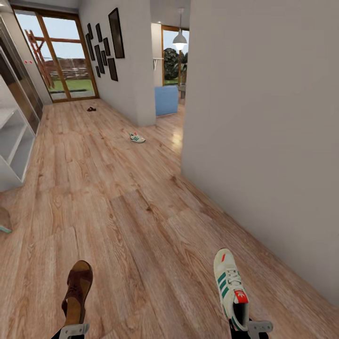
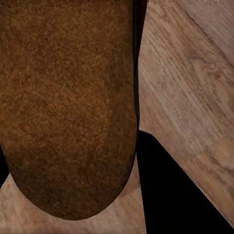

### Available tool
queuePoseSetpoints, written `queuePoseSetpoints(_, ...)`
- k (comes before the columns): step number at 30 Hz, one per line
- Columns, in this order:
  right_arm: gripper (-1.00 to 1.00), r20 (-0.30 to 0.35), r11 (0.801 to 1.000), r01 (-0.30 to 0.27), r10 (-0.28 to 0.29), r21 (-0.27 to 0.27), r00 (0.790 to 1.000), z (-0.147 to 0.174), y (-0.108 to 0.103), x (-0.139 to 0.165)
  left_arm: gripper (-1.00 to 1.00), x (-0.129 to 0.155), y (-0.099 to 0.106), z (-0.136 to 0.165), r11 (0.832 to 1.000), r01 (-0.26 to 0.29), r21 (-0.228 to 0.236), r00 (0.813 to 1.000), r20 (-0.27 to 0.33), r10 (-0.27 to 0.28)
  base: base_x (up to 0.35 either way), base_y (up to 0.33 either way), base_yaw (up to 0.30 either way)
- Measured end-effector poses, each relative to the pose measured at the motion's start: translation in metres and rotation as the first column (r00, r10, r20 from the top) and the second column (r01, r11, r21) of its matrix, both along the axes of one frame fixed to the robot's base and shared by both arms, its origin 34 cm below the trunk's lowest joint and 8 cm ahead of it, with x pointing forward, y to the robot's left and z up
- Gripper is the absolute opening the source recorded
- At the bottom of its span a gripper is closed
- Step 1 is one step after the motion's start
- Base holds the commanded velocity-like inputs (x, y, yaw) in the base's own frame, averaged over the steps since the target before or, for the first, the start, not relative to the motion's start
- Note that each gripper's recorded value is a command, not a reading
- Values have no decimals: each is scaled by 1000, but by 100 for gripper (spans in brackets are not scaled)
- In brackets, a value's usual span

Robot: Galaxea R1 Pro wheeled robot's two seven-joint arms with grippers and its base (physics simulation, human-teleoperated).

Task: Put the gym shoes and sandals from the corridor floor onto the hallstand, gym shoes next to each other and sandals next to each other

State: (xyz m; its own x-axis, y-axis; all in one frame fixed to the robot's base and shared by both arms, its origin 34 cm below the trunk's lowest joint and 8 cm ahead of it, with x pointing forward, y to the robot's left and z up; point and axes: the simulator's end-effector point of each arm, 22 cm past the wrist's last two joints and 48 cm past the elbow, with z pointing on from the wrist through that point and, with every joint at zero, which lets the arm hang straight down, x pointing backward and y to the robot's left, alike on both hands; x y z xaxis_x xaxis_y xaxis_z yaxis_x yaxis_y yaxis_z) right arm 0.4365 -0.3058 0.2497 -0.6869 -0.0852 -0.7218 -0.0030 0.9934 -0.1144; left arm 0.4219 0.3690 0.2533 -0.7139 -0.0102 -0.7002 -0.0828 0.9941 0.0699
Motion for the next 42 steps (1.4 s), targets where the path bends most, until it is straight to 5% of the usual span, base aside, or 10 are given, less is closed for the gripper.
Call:
queuePoseSetpoints(11,-100,-9,1000,-12,12,9,1000,-3,10,-2,-100,-6,16,-1,994,-88,65,996,-4,88,0,0,177)
queuePoseSetpoints(42,-100,-35,999,-23,23,26,999,-12,22,-11,-100,-18,10,-12,995,-81,59,996,-40,83,2,-22,248)
